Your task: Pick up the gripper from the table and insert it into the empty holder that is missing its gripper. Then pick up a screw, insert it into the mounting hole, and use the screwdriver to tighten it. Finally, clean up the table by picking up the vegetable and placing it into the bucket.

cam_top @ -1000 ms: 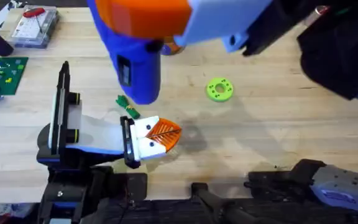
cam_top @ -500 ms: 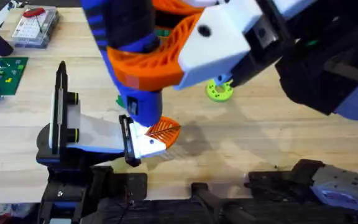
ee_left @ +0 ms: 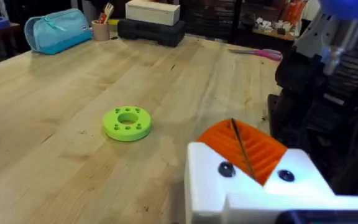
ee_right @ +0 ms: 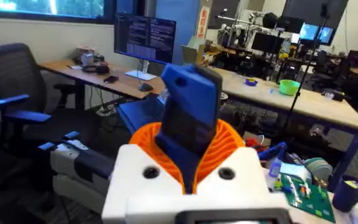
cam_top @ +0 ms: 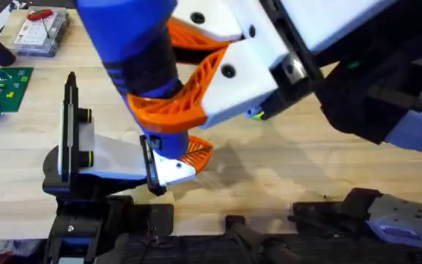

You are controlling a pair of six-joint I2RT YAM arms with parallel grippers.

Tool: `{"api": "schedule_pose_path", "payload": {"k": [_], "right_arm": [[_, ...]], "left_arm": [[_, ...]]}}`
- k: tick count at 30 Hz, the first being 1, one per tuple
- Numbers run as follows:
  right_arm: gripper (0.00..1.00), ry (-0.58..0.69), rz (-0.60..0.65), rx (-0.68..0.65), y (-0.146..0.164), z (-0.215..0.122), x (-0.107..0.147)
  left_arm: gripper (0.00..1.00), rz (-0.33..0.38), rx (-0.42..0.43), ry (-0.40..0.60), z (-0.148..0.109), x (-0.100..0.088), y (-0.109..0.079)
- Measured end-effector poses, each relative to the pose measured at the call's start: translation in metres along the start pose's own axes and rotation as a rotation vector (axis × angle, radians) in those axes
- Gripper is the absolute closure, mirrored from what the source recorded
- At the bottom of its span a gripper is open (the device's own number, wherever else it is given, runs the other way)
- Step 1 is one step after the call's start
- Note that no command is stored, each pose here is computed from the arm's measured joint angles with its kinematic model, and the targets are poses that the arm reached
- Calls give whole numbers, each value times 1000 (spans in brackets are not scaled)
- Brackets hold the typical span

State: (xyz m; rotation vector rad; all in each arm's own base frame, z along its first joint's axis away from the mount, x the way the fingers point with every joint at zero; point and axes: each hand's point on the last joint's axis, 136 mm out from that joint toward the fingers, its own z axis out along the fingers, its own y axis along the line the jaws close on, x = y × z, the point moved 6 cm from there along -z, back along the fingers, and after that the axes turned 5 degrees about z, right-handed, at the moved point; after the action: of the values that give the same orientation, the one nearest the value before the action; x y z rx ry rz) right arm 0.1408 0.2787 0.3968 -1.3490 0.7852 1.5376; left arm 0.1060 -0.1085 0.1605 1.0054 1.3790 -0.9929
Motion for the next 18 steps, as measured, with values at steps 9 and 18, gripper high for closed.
{"api": "schedule_pose_path", "payload": {"k": [9, 18], "right_arm": [[953, 0, -11, 1, 0, 0, 0], [952, 12, 26, 14, -6, 1, 8]], "left_arm": [[986, 0, 0, 0, 0, 0, 0], [986, 0, 0, 0, 0, 0, 0]]}}
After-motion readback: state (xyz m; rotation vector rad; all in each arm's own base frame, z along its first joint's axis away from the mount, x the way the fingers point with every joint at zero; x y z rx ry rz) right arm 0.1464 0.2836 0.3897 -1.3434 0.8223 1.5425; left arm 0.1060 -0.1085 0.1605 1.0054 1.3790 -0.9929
